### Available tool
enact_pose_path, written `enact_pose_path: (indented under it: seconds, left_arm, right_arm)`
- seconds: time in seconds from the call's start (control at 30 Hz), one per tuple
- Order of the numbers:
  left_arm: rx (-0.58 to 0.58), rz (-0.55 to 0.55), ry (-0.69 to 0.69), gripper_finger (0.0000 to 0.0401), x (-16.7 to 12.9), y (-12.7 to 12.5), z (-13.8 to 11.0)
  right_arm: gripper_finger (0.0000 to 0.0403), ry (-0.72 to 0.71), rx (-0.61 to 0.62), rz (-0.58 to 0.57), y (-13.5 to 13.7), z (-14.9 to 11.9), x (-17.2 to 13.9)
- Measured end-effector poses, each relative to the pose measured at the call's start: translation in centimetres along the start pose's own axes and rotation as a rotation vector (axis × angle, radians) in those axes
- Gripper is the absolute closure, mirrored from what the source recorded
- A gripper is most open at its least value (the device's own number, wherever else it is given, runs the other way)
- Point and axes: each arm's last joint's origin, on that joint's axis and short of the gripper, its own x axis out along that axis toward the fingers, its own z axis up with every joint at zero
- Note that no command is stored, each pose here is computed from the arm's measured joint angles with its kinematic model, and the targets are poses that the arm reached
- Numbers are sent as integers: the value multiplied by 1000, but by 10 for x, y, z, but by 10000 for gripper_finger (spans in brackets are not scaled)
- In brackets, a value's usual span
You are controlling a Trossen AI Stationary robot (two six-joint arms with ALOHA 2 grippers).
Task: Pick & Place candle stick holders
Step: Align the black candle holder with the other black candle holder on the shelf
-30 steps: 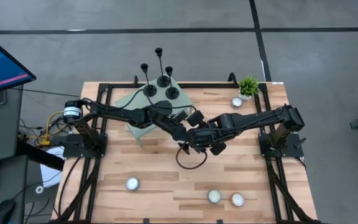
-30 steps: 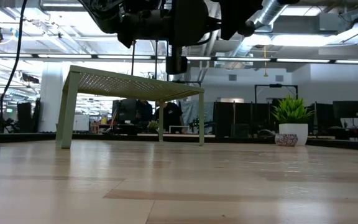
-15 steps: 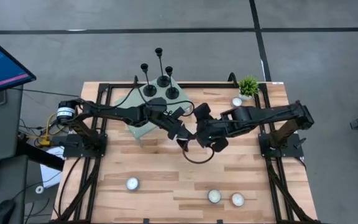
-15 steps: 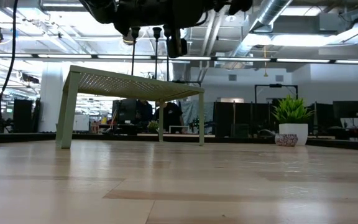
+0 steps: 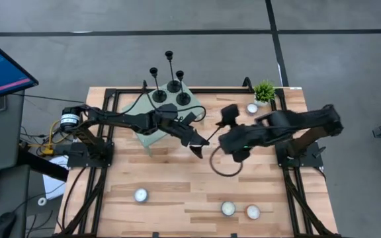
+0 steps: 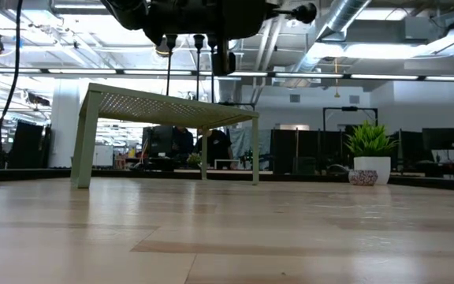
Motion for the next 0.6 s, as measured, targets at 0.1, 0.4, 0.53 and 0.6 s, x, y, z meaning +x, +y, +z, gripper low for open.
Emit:
enact_pose_path:
  seconds: [0.1,0.4,0.53,0.6]
  left_arm:
    - [3,19,-27,388,0,0,1]
    - [262,107,-292,388,-33,-53,9]
    - [411,272,-411,388,-56,-82,2]
    - [503,385,-458,388,-66,-95,-6]
  right_arm:
    - [132,-68,110,-14,-3,-7,-26]
    - [132,-144,392,-180,-8,-35,-76]
    - [132,-144,454,-230,-10,-42,-83]
    - [132,-132,472,-253,-10,-45,-84]
